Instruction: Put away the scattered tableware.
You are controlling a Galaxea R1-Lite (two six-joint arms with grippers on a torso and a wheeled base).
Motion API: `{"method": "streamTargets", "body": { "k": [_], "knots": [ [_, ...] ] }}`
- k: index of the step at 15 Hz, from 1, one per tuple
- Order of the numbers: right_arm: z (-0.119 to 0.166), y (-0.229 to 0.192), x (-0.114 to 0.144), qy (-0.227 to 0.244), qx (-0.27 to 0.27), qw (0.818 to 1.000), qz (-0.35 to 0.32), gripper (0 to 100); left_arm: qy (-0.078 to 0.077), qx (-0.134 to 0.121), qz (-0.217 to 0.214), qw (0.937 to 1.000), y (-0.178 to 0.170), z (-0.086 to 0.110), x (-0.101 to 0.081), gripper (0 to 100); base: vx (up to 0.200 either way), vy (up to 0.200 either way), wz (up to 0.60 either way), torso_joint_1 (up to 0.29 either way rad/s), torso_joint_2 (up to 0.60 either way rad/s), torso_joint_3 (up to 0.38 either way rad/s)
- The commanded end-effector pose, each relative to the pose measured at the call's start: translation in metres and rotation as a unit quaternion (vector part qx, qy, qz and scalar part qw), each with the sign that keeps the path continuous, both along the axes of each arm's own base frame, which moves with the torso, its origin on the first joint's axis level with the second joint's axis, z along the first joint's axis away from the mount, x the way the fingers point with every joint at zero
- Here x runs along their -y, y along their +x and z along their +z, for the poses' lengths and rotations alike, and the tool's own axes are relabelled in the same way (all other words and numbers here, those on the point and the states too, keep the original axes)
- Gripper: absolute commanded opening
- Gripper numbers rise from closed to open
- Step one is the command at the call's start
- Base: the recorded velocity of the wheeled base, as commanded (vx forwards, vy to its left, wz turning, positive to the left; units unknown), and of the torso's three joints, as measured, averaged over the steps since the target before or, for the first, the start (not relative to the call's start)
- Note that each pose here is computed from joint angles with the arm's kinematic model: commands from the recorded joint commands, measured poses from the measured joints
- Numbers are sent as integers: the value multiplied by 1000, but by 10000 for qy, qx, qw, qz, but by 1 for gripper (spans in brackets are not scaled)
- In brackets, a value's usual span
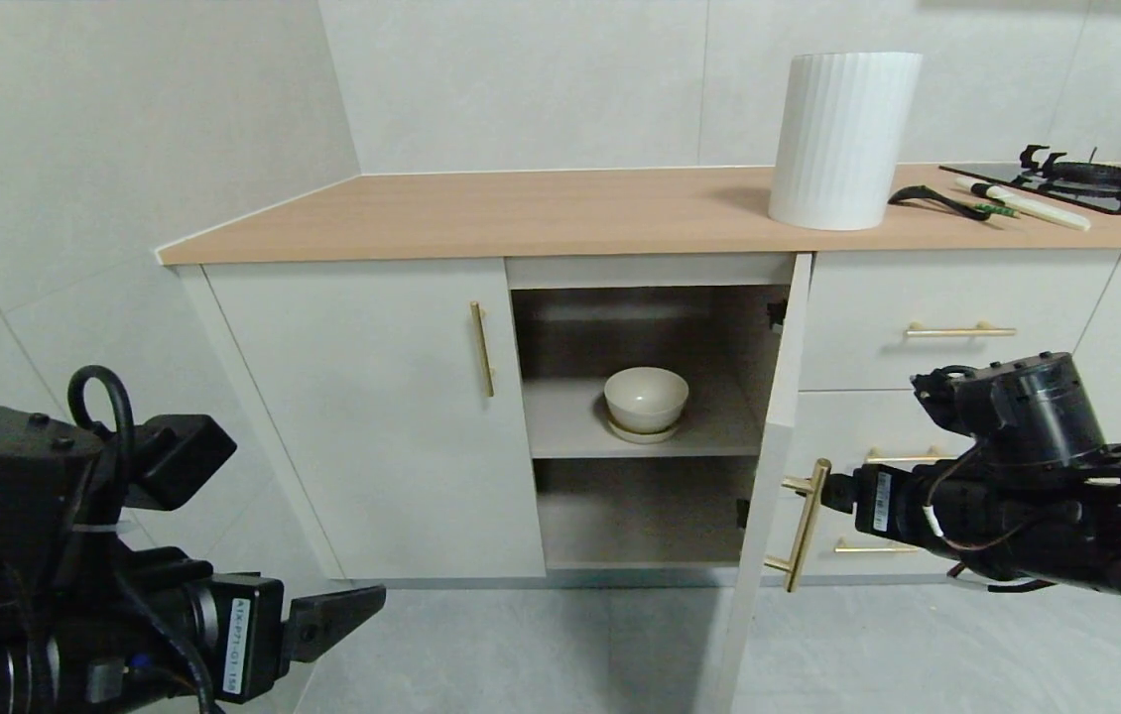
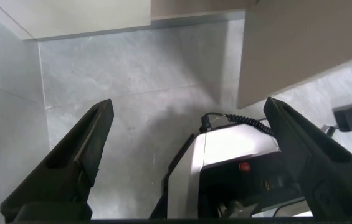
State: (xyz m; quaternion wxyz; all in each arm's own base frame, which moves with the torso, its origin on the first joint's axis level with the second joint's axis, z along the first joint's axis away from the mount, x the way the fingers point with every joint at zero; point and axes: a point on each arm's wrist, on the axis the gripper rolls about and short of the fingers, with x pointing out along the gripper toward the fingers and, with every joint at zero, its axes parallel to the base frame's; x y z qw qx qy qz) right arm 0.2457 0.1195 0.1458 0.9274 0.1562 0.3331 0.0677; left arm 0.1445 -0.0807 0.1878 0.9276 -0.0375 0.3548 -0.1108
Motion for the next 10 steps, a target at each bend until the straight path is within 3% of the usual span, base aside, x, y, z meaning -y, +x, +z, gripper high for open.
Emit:
{"method": "streamTargets", "body": {
  "k": [1,5,8,10],
  "knots": [
    [-12,20,-12,-147,-94,9998,93,100,4,5,18,10000,0,0,0,100,0,0,0,0,0,0],
    [-12,48,-28,-190,65,9997,167,100,10,7,13,10000,0,0,0,100,0,0,0,0,0,0],
    [-20,55,-21,-227,-45,9997,11,100,22,-4,18,10000,1,0,0,100,0,0,0,0,0,0],
    [-24,63,-23,-75,180,9998,-65,100,22,-13,13,10000,1,-1,0,100,0,0,0,0,0,0]
  ]
}}
